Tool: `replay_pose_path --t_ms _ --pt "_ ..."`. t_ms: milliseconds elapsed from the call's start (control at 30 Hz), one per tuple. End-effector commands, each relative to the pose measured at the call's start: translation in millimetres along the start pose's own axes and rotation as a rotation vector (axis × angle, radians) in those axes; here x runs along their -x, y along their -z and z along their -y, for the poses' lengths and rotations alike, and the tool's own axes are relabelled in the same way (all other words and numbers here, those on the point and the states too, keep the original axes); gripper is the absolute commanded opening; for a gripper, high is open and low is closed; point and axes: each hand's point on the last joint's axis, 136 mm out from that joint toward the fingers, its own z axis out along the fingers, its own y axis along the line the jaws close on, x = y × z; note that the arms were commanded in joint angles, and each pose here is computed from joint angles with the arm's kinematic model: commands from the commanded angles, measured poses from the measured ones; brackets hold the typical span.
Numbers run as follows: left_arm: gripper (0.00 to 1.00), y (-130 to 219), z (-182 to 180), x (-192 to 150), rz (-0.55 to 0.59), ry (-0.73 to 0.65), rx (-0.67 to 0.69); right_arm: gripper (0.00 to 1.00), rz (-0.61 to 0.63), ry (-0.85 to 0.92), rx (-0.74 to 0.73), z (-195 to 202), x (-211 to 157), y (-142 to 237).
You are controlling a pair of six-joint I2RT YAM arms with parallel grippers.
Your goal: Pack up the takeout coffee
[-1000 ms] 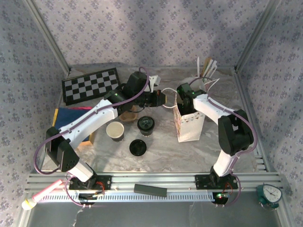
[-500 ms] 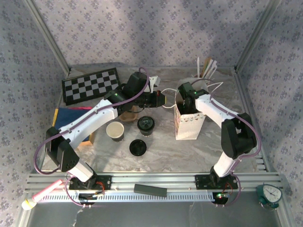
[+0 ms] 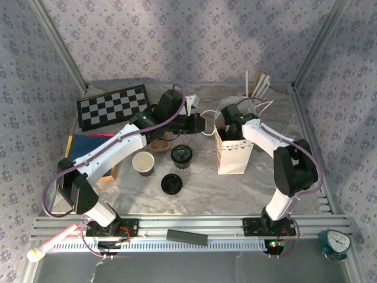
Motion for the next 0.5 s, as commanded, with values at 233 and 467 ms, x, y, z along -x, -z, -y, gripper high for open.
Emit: replay_pose_path --t_ms 233,467 --pt "0.00 1 -4 2 0.006 -0.001 0.010 0.00 -0.089 -0.009 -0.033 13 -20 -27" --pt "0.00 0 -4 2 0.005 -0.001 0.011 0.00 -0.094 -0.006 -0.050 17 -21 -31"
